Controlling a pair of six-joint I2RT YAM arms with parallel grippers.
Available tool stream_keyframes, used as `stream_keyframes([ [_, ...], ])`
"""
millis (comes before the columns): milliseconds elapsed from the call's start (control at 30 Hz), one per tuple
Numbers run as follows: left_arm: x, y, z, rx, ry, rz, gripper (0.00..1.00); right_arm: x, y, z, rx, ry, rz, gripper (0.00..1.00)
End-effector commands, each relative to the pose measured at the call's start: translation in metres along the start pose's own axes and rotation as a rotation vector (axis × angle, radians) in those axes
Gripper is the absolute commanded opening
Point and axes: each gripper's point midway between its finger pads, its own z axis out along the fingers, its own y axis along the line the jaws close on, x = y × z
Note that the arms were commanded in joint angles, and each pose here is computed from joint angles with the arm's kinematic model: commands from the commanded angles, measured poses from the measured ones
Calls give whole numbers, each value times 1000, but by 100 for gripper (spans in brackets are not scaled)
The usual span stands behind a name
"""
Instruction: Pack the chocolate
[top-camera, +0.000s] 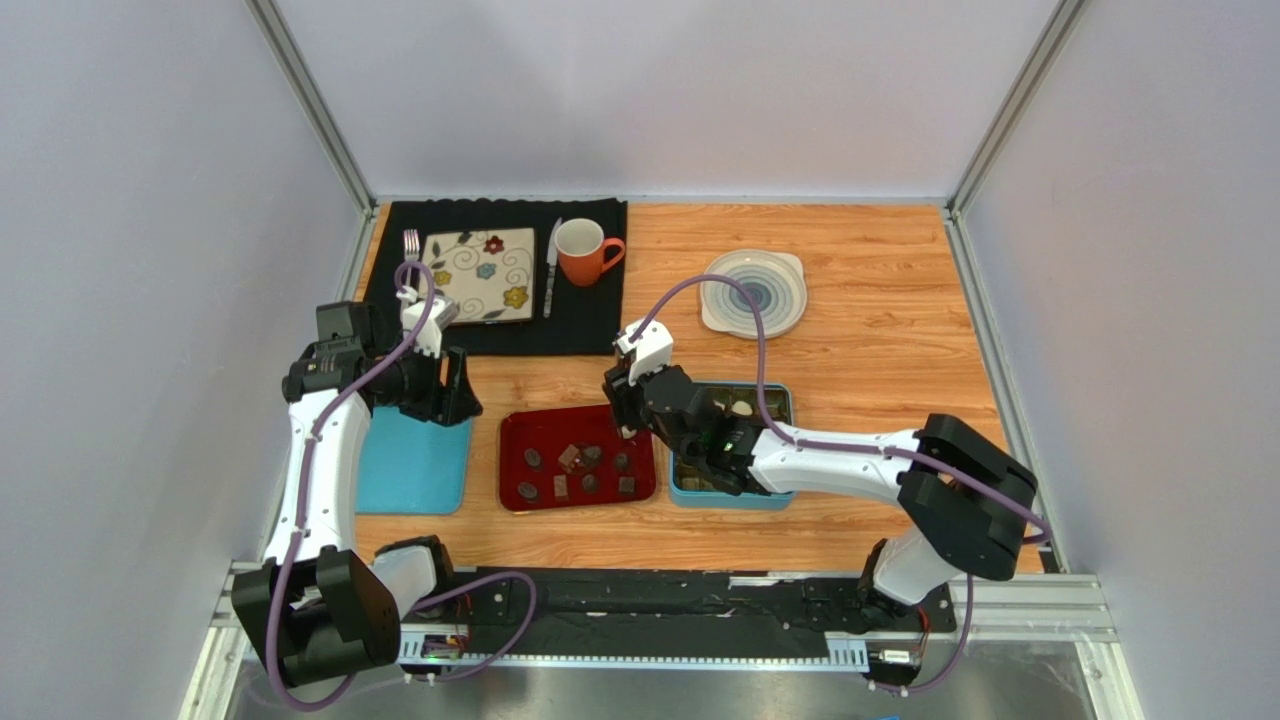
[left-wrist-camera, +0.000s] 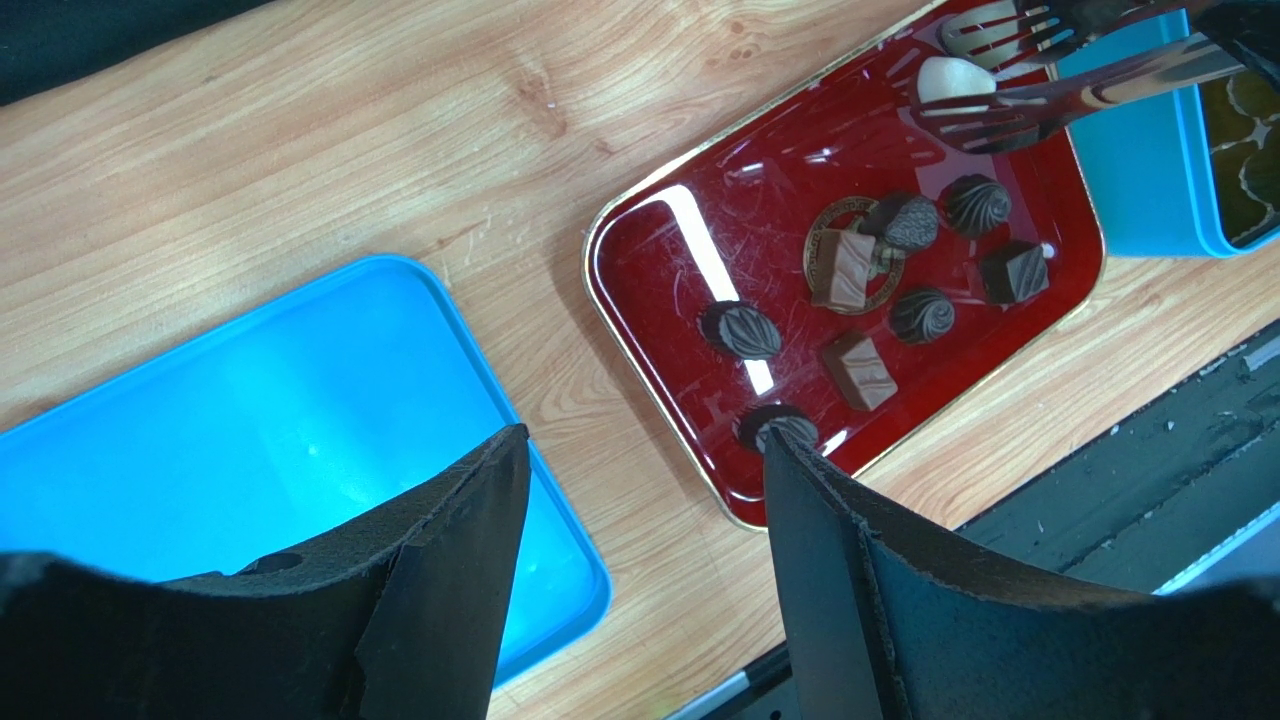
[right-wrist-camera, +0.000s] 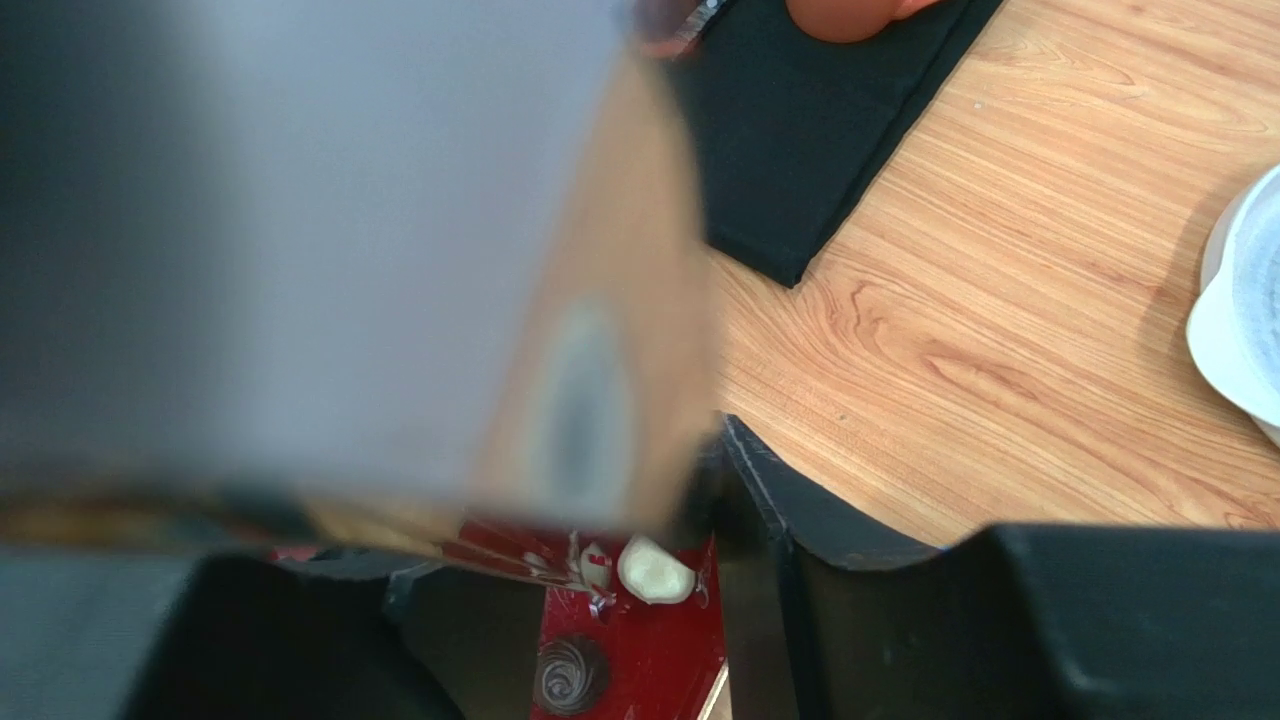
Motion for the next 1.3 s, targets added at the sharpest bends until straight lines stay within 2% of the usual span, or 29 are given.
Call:
stream_keyframes([
  [0, -5, 1, -5, -6, -25, 44, 68, -24, 7, 5, -2, -78, 53, 40],
  [100, -6, 1, -5, -7, -25, 47, 68, -32, 7, 4, -1, -97, 52, 30],
  [267, -5, 1, -4, -7, -23, 43, 68, -68, 2, -8, 16, -162, 30, 21],
  [400, -7, 1, -5, -8, -28, 43, 68, -100, -9, -28, 35, -209, 17, 16],
  [567, -7, 1, -5, -6, -28, 46, 68, -133, -48, -62, 115, -271, 25, 14],
  [667, -7, 1, -5, -8, -28, 48, 68, -133, -81, -86, 182, -280, 39, 14],
  [733, -6, 1, -5, -7, -27, 47, 68, -118, -104, -94, 231, -252, 49, 14],
  [767, -6, 0, -4, -4, -26, 46, 68, -125, -111, -107, 240, -283, 67, 14],
  [933, -6, 0, -4, 1, -29, 38, 68, -105, -149, -129, 335, -259, 82, 15],
  [1267, -5, 0, -4, 1, -25, 37, 68, -65, -181, -135, 444, -193, 96, 18],
])
